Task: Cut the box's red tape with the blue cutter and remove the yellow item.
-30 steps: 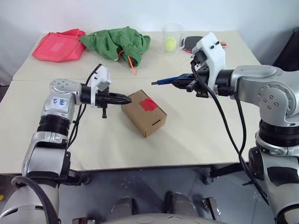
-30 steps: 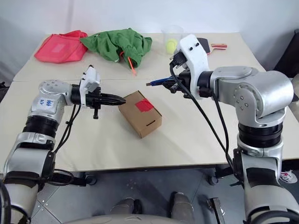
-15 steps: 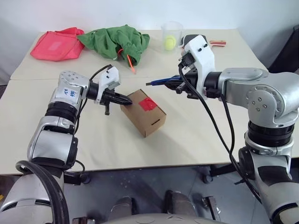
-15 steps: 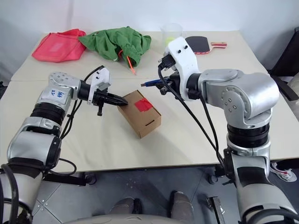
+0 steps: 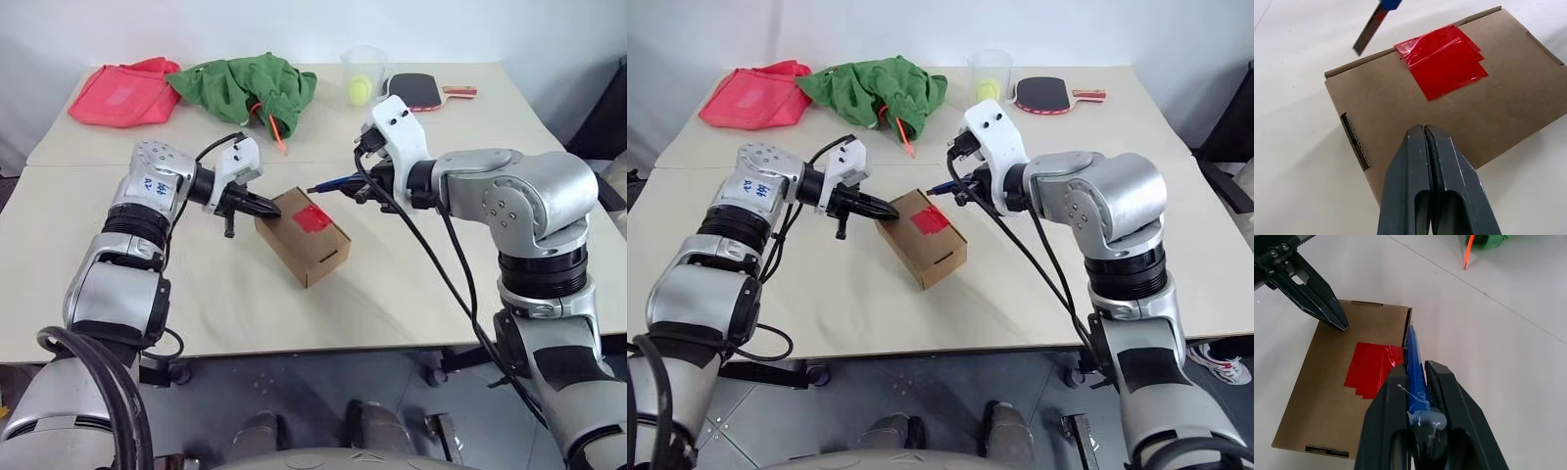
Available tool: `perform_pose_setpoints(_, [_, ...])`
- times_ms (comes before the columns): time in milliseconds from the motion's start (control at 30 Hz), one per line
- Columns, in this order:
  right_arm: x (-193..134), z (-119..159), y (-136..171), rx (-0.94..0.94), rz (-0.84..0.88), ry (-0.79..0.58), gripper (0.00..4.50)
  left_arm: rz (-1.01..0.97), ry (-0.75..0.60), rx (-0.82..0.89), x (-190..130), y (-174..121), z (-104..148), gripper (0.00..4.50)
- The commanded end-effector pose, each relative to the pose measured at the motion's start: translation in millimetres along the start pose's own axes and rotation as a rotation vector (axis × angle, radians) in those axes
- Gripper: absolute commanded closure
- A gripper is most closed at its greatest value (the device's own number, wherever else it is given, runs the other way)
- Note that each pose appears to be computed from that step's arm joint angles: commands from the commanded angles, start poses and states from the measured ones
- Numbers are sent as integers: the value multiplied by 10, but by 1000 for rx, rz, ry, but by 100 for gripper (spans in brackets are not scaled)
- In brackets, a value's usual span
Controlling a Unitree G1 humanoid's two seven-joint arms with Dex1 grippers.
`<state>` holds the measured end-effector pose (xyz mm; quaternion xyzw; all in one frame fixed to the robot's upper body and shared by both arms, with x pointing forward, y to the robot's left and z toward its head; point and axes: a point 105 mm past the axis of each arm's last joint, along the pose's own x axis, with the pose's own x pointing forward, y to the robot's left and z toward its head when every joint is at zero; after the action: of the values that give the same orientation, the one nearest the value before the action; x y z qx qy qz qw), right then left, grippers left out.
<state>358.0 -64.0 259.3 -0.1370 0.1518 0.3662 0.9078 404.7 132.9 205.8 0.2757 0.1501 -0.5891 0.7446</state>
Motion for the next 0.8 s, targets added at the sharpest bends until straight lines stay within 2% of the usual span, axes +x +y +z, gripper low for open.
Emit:
perform_pose_setpoints(33, [-20,177,45,-45,13,-58,433,-29,38,-4,32,-28,-31,446])
perform_pose_setpoints(667, [-12,277,83,-69,30,-94,433,-44,56,-9,53,-47,-63,446])
perform_pose_setpoints(800, [11,205,92,-72,32,-76,433,-45,53,-7,63,-49,-57,446])
